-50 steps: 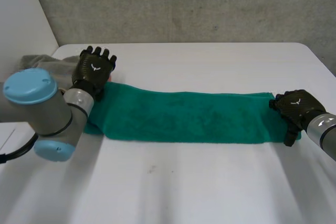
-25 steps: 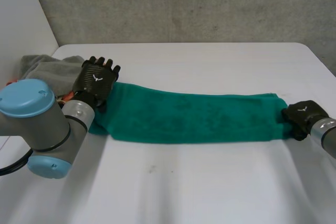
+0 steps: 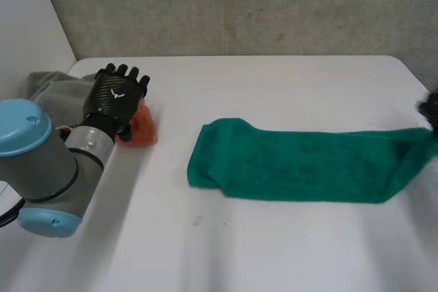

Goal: Fold the laundry.

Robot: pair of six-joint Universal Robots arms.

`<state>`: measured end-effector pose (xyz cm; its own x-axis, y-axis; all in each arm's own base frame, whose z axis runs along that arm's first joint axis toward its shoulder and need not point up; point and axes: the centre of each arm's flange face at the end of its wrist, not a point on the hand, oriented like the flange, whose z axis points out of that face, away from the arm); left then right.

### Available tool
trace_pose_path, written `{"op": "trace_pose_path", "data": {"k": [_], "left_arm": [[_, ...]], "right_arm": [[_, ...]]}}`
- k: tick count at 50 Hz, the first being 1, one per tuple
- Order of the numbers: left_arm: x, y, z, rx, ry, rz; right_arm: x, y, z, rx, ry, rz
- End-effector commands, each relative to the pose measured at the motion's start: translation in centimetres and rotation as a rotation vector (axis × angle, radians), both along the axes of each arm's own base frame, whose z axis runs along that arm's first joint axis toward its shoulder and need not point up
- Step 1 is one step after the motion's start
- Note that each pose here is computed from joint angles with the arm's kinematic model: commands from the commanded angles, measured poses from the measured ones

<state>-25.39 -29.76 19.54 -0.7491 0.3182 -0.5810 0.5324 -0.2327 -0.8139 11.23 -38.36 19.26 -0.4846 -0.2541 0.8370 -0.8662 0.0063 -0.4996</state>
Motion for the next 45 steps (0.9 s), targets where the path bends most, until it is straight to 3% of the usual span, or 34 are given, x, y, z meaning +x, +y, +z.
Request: {"op": "trace_pose_path", "data": {"k": [1, 8, 14, 19, 23, 28, 32, 35, 39, 45], "left_arm": [[0.1, 0.3, 0.3, 0.002, -0.001, -0.001], [0.2, 0.5, 0.8, -0.004, 0.002, 0.002], [0.0, 1.0, 0.5, 0.012, -0.004, -0.007], [-0.6, 1.4, 0.6, 0.009, -0.003, -0.027], [-1.9, 2.0, 1.3, -0.017, 0.007, -0.067], [-4.3, 2.8, 2.8, -0.058, 0.054, -0.134], [-6.7, 3.5, 3.2, -0.035, 0.141, -0.203], [-8.6, 3.9, 2.7, 0.004, 0.204, -0.257], [-10.5, 3.9, 0.9, 0.053, 0.210, -0.292], [-12.3, 4.2, -0.4, 0.078, 0.200, -0.320]], "right_arm": [[12.3, 4.1, 3.0, -0.115, -0.073, 0.373], [23.6, 11.6, 1.0, -0.077, -0.097, 0.781], [28.2, 15.2, -3.3, 0.009, -0.086, 0.917], [29.1, 16.7, -5.3, 0.093, -0.078, 0.941], [28.8, 16.4, -3.8, 0.130, -0.172, 0.873], [24.5, 12.0, 1.6, 0.198, -0.548, 0.594], [20.7, 11.1, 2.9, 0.284, -0.750, 0.422], [18.6, 11.1, 1.6, 0.341, -0.763, 0.336], [14.6, 11.1, -2.2, 0.408, -0.649, 0.214], [11.2, 11.0, -5.6, 0.440, -0.512, 0.143]]}}
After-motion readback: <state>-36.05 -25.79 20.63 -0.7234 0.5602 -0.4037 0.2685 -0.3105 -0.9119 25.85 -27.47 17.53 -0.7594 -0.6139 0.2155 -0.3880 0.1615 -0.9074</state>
